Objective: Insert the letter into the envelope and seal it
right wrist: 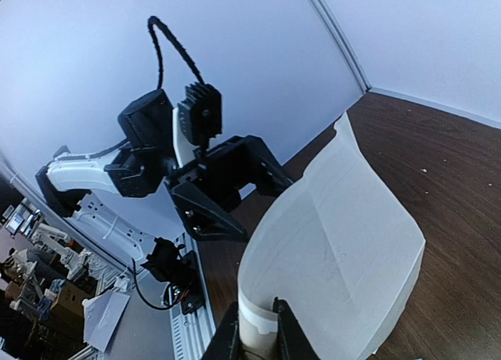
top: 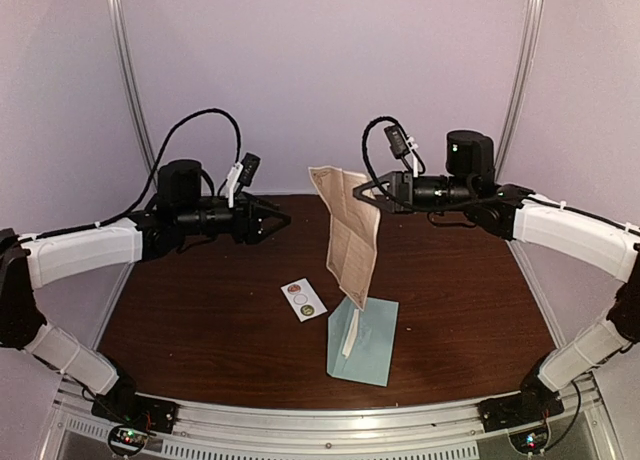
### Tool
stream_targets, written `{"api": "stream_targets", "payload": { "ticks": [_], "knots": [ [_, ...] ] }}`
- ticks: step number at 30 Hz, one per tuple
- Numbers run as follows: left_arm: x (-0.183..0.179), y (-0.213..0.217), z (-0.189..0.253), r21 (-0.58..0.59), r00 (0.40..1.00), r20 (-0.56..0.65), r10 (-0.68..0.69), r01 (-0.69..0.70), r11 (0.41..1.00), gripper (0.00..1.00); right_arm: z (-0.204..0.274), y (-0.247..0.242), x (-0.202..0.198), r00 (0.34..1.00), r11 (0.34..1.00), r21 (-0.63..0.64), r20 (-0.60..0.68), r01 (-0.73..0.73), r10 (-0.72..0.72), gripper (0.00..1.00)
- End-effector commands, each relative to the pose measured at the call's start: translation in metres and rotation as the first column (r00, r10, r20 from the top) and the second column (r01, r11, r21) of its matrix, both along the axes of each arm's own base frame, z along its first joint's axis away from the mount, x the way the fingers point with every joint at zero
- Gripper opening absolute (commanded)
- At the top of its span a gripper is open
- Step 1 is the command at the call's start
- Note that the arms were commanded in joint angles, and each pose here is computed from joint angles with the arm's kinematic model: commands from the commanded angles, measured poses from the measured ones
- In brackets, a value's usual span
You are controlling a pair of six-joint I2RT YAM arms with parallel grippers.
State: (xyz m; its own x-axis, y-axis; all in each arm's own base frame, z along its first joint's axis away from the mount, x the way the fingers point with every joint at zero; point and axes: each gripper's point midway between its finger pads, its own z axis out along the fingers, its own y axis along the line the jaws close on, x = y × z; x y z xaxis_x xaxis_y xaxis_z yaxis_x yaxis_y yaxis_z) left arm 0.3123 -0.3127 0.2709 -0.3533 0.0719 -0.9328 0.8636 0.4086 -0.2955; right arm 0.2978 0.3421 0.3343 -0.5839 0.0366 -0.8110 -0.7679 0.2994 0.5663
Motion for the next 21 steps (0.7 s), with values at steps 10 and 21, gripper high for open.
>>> {"api": "stream_targets", "payload": {
  "ticks": [10,21],
  "knots": [
    [-0.028,-0.032,-0.001,-0.126,0.993,-0.046,-0.106,0.099,0.987,0.72,0.082,-0.001,-0.064,0.969,0.963,0.166,0.159,-0.213,0.187,0.11],
    [-0.053,-0.054,-0.006,-0.159,0.955,-0.076,-0.285,0.271,0.949,0.54,0.088,0.001,-0.075,0.957,0.947,0.189,0.181,-0.260,0.227,0.11]
  ]
}}
